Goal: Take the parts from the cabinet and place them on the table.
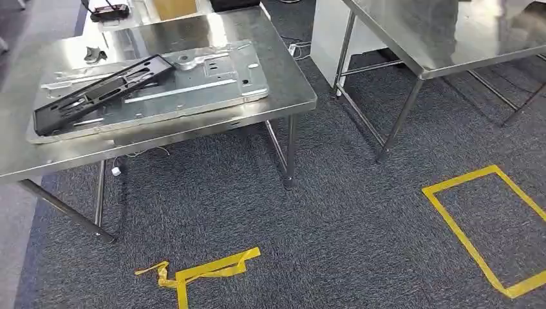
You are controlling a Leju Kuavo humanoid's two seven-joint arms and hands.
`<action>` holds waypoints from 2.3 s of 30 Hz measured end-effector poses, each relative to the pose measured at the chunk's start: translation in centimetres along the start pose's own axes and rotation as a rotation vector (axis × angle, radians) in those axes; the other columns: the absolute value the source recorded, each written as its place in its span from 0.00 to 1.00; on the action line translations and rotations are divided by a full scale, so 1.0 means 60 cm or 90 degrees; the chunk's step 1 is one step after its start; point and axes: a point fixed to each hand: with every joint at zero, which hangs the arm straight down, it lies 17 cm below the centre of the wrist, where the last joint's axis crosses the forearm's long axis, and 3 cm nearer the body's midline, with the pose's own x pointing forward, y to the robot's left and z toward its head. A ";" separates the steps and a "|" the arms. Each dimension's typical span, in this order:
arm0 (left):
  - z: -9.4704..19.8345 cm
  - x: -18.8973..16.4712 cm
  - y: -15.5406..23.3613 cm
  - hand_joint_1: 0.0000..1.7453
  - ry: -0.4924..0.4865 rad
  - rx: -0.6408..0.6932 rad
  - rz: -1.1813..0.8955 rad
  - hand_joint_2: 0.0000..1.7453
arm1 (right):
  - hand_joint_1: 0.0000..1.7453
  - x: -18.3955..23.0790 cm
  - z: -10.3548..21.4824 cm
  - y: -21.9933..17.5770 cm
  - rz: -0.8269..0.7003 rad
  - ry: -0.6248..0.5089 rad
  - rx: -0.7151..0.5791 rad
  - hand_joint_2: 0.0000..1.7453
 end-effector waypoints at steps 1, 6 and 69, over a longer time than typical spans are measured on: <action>0.000 -0.002 0.003 0.00 0.002 0.002 -0.001 0.00 | 0.00 -0.008 0.001 0.003 0.001 0.014 -0.002 0.00; 0.002 -0.006 0.011 0.00 0.004 0.009 0.001 0.00 | 0.00 -0.037 0.010 0.009 0.003 0.047 -0.002 0.00; 0.008 -0.016 -0.030 0.00 0.010 -0.007 -0.005 0.00 | 0.00 -0.061 0.010 0.001 0.018 0.089 0.016 0.00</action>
